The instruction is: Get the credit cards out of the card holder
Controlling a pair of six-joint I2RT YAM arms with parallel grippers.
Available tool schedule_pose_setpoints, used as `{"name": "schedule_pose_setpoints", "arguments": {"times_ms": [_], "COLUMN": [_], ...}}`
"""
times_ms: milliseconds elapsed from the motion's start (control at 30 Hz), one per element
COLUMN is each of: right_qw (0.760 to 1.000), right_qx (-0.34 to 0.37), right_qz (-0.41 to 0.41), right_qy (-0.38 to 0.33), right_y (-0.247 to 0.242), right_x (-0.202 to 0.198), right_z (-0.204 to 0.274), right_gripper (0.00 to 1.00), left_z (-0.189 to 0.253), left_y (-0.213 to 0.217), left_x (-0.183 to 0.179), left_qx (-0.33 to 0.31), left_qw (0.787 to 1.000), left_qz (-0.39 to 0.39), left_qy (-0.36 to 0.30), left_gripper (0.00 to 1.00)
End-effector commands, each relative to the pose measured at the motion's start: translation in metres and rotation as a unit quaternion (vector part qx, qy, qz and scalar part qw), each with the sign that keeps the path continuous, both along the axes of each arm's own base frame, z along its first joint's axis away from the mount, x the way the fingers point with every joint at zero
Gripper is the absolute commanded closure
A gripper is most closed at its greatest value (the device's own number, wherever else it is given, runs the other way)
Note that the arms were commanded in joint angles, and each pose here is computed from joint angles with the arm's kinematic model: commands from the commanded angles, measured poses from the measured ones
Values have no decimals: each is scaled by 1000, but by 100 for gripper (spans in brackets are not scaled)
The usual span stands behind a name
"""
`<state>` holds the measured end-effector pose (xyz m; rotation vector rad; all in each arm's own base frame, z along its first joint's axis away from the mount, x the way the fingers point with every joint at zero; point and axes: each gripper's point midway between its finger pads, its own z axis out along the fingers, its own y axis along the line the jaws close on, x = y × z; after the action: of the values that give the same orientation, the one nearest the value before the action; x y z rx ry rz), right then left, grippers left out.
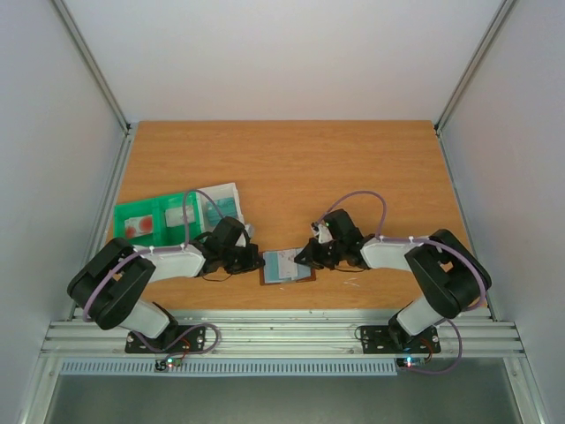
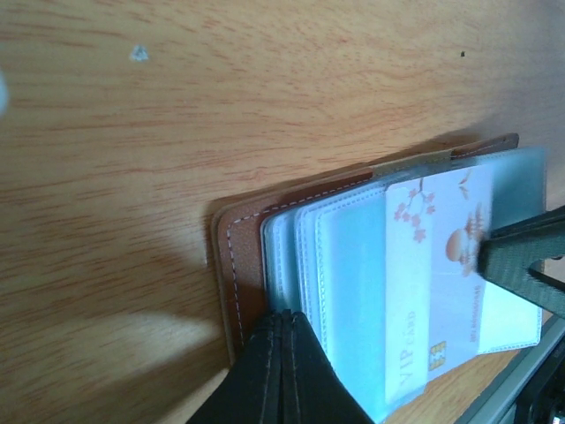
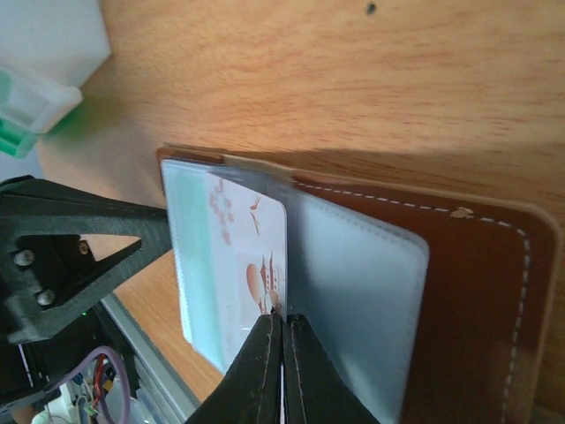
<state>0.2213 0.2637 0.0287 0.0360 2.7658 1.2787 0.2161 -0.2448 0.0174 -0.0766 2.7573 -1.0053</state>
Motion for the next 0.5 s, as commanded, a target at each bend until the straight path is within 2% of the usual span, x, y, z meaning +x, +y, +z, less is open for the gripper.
{"name": "schedule_pose_setpoints", "arguments": {"times_ms": [0, 133, 200, 300, 467], "right_qw": [1000, 999, 999, 998, 998], "right_qx": [-20, -36, -42, -40, -18], "right_qz": [-12, -16, -19, -20, -20], "right_qy": [-19, -20, -28, -39, -52], "right_y": [-11, -17, -20, -21, -17], "right_x": [3, 0, 2, 2, 2], "right_z": [6, 13, 20, 32, 58], "right_gripper": [99, 99, 99, 99, 99], "left_z": [-21, -15, -10, 0, 34], "left_y": [20, 16, 14, 10, -3], "left_x": [-13, -12, -9, -5, 1], "left_qx": [53, 42, 37, 30, -17], "left_qw": [998, 999, 999, 999, 1000], "left_qz": [8, 11, 14, 14, 14], "left_qy": [22, 21, 20, 16, -4], "left_gripper": [100, 96, 87, 79, 48]}}
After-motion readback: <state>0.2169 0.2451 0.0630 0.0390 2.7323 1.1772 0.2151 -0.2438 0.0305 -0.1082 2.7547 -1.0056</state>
